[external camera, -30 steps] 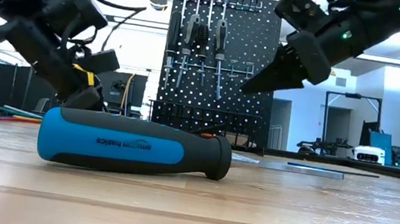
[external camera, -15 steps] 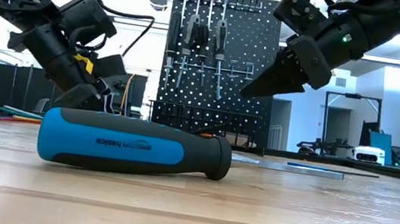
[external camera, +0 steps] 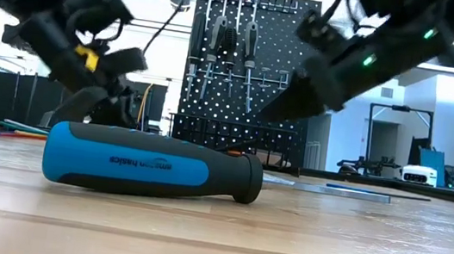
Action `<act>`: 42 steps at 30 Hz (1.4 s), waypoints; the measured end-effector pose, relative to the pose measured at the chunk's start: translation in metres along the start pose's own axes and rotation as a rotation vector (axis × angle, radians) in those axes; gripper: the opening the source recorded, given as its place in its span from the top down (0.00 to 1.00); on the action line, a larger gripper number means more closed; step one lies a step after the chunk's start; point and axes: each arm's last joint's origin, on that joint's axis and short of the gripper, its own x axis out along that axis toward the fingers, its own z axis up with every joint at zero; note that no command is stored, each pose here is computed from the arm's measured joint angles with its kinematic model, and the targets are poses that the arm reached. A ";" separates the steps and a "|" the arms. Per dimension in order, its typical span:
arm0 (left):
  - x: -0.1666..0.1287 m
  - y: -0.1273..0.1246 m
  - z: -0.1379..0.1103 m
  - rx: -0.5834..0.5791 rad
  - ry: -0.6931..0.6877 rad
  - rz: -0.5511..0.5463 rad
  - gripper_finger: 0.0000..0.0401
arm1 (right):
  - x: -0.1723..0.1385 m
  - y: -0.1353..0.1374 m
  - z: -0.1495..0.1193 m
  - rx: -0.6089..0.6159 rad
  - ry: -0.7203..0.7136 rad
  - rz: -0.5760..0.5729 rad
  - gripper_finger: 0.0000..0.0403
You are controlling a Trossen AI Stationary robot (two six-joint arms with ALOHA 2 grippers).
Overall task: Hang tools onto peg board
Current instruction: Hang the left red allen wrench on the pegboard
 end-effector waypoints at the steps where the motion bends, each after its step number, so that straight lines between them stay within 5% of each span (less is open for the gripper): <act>1: -0.003 -0.005 0.006 0.041 0.008 0.043 0.82 | 0.006 0.001 -0.003 -0.011 -0.001 0.030 0.34; 8: -0.029 -0.034 0.043 0.261 0.016 0.344 0.82 | 0.032 0.024 0.016 -0.265 -0.023 0.093 0.34; 16: -0.056 -0.059 0.057 0.379 -0.052 0.539 0.82 | 0.033 -0.007 0.081 -0.012 -0.108 0.134 0.34; 23: -0.063 -0.065 0.060 0.385 -0.086 0.569 0.82 | 0.045 -0.041 0.098 0.200 -0.188 0.377 0.36; 36: -0.064 -0.066 0.063 0.361 -0.104 0.568 0.82 | 0.050 -0.056 0.103 0.229 -0.214 0.400 0.61; 42: -0.064 -0.066 0.067 0.347 -0.132 0.549 0.82 | 0.049 -0.056 0.107 0.256 -0.242 0.403 0.64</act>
